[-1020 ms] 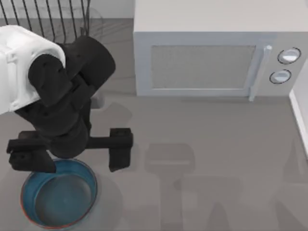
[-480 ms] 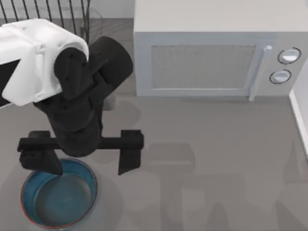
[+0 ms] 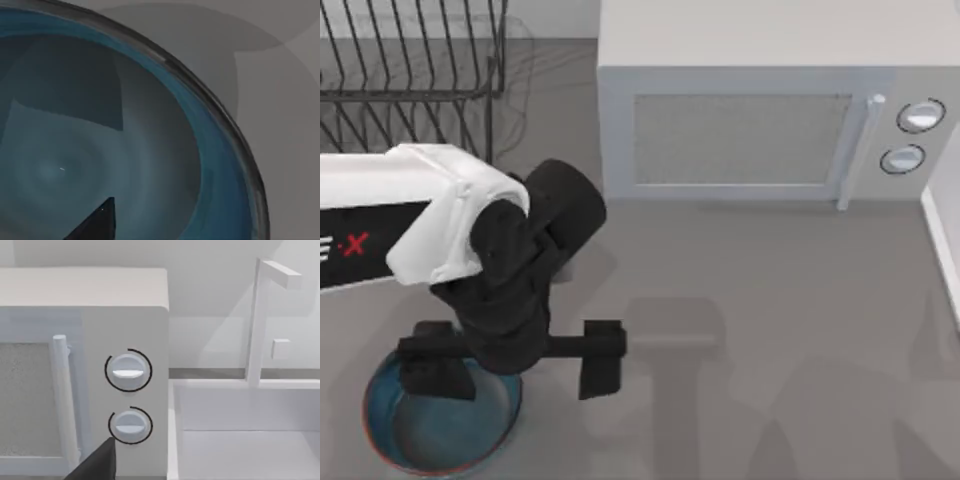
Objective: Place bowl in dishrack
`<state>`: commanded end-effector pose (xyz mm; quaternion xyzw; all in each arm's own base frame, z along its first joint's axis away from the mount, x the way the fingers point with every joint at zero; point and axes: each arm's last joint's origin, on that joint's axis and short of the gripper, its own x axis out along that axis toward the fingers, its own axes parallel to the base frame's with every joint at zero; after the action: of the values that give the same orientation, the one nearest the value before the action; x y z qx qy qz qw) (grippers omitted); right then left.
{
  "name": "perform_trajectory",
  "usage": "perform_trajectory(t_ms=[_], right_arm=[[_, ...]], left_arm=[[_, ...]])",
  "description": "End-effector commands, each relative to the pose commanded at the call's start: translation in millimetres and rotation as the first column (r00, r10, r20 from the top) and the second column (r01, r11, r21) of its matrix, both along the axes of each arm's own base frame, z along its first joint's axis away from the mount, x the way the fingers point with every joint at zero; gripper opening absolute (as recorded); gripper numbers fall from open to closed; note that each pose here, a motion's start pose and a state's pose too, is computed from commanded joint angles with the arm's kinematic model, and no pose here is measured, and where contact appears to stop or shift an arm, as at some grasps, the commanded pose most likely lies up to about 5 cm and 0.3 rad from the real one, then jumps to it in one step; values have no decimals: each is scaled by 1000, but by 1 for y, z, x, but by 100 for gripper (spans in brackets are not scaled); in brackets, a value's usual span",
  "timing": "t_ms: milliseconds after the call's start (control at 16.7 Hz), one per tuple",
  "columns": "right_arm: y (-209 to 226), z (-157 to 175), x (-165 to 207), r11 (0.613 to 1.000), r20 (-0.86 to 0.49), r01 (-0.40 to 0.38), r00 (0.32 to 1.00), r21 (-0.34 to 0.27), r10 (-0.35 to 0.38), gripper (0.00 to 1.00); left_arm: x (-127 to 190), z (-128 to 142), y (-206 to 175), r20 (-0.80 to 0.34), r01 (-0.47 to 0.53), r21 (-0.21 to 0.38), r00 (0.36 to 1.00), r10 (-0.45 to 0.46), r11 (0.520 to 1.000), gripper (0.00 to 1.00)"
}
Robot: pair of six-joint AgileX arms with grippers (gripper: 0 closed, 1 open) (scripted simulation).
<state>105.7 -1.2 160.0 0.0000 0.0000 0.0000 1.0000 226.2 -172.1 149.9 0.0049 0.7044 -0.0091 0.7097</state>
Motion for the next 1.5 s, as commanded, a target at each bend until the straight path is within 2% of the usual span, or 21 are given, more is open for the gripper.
perform_trajectory(t_ms=[180,420,1200,1500], right_arm=[[0,0,0,1000,0,0,1000,0,0,100],[0,0,0,1000,0,0,1000,0,0,100],[0,0,0,1000,0,0,1000,0,0,100],[0,0,0,1000,0,0,1000,0,0,100]], left_arm=[[-3,-21,2,-7,0,5,1000,0,1000,100],[-3,-22,2,-7,0,6,1000,0,1000,100],[-3,-22,2,-7,0,6,1000,0,1000,2],[-3,-22,2,-7,0,6,1000,0,1000,0]])
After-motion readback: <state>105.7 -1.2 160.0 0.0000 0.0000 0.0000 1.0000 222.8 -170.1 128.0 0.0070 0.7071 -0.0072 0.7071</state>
